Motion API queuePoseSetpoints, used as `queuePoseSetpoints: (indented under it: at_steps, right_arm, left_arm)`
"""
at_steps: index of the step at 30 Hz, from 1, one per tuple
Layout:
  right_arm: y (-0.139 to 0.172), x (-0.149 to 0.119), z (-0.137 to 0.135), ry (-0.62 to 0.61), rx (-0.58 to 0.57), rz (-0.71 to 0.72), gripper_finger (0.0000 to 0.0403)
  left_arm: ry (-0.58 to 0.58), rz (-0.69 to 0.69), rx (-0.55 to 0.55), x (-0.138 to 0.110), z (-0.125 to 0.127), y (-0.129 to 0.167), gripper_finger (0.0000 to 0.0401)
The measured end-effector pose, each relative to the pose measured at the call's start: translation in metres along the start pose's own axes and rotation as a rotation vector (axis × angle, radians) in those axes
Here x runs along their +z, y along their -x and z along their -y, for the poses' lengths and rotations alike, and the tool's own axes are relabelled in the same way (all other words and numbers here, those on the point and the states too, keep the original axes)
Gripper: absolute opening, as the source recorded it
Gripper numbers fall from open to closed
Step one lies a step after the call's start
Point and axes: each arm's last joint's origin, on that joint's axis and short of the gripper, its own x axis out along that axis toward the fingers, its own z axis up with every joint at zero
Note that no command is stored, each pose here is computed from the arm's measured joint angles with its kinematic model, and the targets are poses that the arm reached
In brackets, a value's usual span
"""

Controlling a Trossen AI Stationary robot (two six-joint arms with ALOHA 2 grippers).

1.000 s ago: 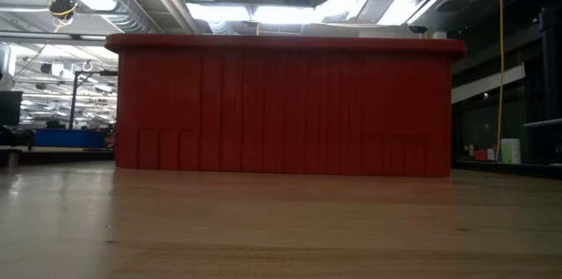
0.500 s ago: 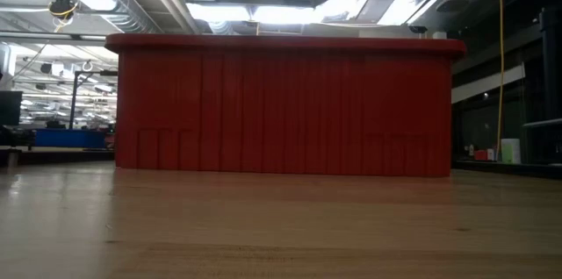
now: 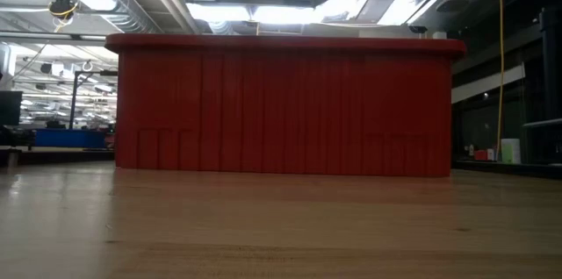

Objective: Pick and place slides into bin
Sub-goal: Put the black slide into the red bin

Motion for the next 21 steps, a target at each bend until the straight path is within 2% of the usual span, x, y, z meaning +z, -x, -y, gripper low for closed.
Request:
queuePoseSetpoints:
  at_steps: [12, 21]
  right_arm:
    - [0.0007, 0.0001, 0.002, 0.091, -0.068, -0.006, 0.0152]
    - [0.0021, 0.0006, 0.0029, 0.097, -0.12, -0.008, 0.0152]
  left_arm:
    - [0.03, 0.014, -0.031, 0.0012, -0.0002, 0.0039, 0.0003]
    - [0.06, 0.027, -0.062, 0.0017, 0.0005, 0.0039, 0.0003]
